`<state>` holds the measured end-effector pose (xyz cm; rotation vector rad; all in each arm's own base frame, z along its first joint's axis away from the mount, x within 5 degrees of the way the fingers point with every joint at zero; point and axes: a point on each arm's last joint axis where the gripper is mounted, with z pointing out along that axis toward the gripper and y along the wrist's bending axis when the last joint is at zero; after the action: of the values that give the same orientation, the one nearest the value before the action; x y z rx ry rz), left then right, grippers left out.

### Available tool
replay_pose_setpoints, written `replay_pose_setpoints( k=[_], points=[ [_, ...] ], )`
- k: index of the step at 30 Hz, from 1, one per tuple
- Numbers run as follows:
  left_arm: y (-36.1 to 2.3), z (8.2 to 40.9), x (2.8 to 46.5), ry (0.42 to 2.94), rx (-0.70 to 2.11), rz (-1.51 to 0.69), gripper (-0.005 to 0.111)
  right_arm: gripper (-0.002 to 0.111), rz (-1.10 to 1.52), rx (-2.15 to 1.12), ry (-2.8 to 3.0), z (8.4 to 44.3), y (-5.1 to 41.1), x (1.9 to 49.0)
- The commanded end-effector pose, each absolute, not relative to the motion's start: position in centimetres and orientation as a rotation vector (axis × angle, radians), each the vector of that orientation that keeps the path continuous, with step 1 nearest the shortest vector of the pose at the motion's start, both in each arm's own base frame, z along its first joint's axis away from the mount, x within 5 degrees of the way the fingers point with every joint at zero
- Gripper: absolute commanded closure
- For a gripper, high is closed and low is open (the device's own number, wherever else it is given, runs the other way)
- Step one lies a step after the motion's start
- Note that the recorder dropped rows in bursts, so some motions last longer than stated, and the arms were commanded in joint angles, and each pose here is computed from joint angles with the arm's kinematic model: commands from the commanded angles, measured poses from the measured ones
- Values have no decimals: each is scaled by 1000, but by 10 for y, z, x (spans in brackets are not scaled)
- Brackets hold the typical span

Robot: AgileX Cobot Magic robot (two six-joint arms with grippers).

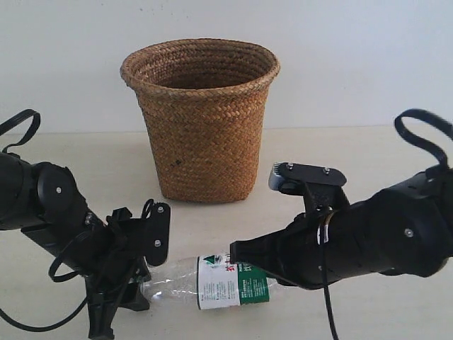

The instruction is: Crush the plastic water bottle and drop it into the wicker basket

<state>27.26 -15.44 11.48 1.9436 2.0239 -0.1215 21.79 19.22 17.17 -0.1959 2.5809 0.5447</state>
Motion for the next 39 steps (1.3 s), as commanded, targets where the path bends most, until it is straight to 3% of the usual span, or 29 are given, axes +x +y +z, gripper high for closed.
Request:
replay_pose_setpoints(
  k=[1,11,17,32,39],
  points=[
    [-153,111,271,2043,1949,-131,103,107,611,-308,2524,189,212,204],
    [-153,111,271,2043,1949,-132,103,107,698,-339,2461,208,235,203],
    [-153,111,271,2043,1949,-132,103,107,647,-317,2527,171,245,213],
    [-153,111,271,2043,1949,-132,103,107,647,-301,2518,160,251,220],
    [-153,111,271,2044,1950,-133,103,107,580,-314,2588,127,254,223]
  ],
)
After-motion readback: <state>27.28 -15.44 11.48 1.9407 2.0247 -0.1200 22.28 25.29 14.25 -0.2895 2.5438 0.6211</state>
